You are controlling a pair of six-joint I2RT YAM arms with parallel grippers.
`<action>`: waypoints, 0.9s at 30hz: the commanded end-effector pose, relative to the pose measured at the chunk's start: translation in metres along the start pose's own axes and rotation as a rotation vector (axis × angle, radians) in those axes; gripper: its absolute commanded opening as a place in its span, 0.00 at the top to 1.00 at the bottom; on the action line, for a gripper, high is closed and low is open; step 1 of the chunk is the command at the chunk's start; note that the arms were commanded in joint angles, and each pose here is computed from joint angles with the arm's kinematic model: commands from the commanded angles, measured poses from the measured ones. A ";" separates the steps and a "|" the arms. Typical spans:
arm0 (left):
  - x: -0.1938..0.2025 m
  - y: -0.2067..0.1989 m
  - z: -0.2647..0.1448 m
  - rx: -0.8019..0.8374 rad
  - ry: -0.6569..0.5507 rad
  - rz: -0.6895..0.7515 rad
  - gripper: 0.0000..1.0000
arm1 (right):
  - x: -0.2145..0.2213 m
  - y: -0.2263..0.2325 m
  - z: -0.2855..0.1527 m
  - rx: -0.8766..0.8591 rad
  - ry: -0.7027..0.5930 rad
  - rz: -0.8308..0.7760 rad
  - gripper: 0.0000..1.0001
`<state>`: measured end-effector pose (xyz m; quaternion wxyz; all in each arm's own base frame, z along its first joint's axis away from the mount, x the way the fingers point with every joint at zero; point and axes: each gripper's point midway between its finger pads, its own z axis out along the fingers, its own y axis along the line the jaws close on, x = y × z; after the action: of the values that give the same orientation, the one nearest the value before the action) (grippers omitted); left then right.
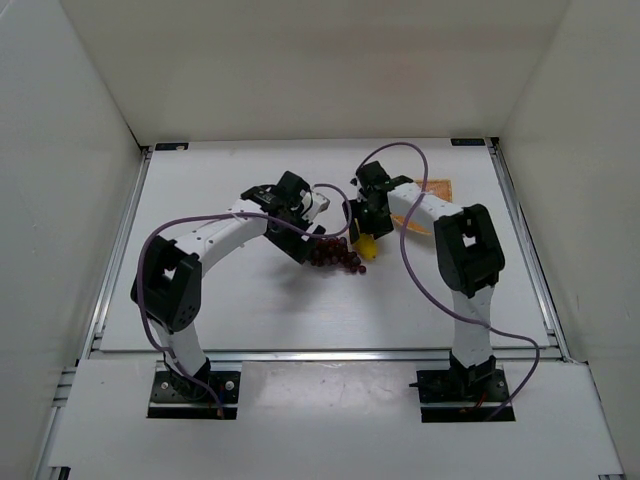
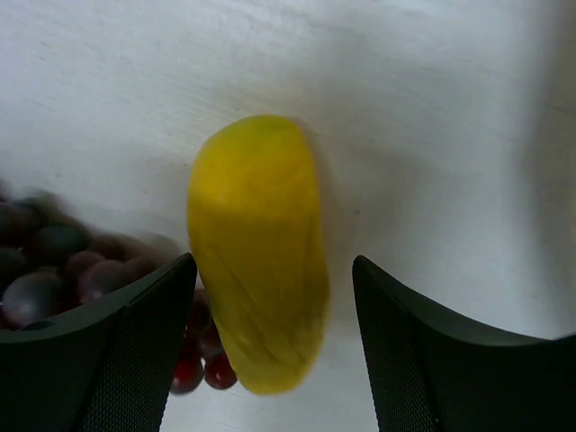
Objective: Place and organize the fake fruits in the fruit bowl
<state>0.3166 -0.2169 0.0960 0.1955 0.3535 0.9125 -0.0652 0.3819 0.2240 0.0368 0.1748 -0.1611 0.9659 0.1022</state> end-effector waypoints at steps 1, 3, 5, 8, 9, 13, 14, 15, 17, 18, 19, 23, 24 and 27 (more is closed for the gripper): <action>0.004 -0.003 -0.008 0.001 -0.018 -0.007 0.00 | -0.010 0.017 0.003 -0.069 -0.024 -0.018 0.26; 0.008 -0.002 -0.006 -0.006 -0.006 -0.007 0.00 | -0.010 0.021 0.008 -0.071 -0.018 -0.026 0.28; 0.011 -0.001 -0.007 -0.015 -0.004 -0.007 0.00 | -0.007 0.021 0.013 -0.069 -0.004 -0.003 0.43; 0.010 0.004 -0.010 -0.029 -0.011 -0.016 0.00 | 0.000 0.015 0.013 -0.035 0.010 0.025 0.76; 0.009 0.005 -0.013 -0.031 -0.020 -0.015 0.00 | -0.006 0.011 0.003 -0.009 -0.020 0.033 0.83; 0.011 0.008 -0.014 -0.053 -0.017 -0.016 0.00 | -0.026 -0.028 -0.041 0.061 -0.133 0.209 0.96; 0.012 0.011 -0.015 -0.070 -0.015 -0.016 0.00 | -0.039 -0.036 -0.065 0.058 -0.197 0.252 0.99; 0.012 0.015 -0.015 -0.090 -0.012 -0.007 0.00 | -0.045 -0.049 -0.077 0.078 -0.233 0.297 1.00; 0.013 0.018 -0.016 -0.110 -0.010 -0.007 0.00 | -0.058 -0.088 -0.107 0.130 -0.318 0.397 1.00; 0.008 0.021 -0.021 -0.124 -0.025 0.002 0.00 | -0.062 -0.105 -0.113 0.173 -0.339 0.423 1.00; 0.008 0.021 -0.021 -0.124 -0.026 0.002 0.00 | -0.062 -0.128 -0.117 0.207 -0.343 0.465 1.00; 0.008 0.028 -0.025 -0.158 -0.029 0.019 0.00 | -0.076 -0.179 -0.111 0.290 -0.276 0.493 0.98; 0.003 0.030 -0.030 -0.173 -0.047 0.018 0.00 | -0.088 -0.187 -0.123 0.309 -0.287 0.490 0.97; 0.005 0.032 -0.034 -0.184 -0.043 0.027 0.00 | -0.088 -0.206 -0.098 0.359 -0.217 0.499 0.95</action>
<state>0.3185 -0.1879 0.0967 0.2061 0.3476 0.9147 0.0027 0.5175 0.0347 0.1703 0.3487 0.1419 0.9260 0.0291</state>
